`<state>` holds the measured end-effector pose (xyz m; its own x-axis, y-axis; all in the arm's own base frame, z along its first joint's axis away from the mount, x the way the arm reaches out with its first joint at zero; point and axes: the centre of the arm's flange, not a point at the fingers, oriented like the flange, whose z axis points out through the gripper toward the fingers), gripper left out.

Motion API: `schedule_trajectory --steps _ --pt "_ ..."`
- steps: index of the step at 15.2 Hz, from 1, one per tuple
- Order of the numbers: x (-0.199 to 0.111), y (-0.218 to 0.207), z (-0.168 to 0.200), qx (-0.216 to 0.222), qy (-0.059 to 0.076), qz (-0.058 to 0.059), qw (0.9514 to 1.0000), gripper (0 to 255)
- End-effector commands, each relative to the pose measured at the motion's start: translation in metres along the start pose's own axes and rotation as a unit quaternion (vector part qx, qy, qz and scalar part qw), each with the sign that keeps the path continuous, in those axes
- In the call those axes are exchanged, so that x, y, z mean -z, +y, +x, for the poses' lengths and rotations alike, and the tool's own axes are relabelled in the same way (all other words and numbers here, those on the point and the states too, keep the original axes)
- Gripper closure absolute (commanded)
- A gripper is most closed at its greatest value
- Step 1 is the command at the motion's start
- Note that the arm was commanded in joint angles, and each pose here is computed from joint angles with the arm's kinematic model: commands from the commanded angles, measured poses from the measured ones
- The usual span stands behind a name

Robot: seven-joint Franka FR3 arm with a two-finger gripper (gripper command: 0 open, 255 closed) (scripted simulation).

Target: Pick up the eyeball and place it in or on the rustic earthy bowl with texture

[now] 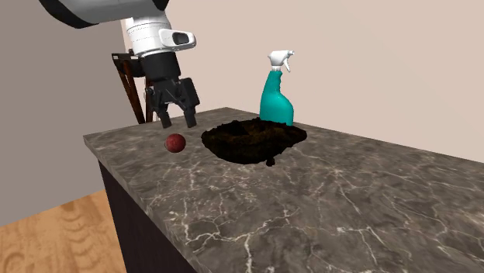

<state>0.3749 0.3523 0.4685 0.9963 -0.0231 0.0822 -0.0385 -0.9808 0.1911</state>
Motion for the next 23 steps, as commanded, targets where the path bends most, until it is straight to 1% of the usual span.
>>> schedule_trajectory --steps 1,2,10,18,19,23 --pt "-0.005 -0.026 0.002 0.002 0.002 -0.004 1.0 0" --pt "-0.007 -0.039 0.003 0.003 0.003 -0.007 1.0 0" --pt "-0.047 -0.039 0.004 0.003 0.003 -0.007 1.0 0" --pt "-0.047 -0.039 0.004 0.003 0.003 -0.007 1.0 0" --pt "-0.047 -0.039 0.004 0.003 0.003 -0.007 1.0 255" --pt "-0.047 -0.039 0.004 0.003 0.003 -0.007 1.0 255"
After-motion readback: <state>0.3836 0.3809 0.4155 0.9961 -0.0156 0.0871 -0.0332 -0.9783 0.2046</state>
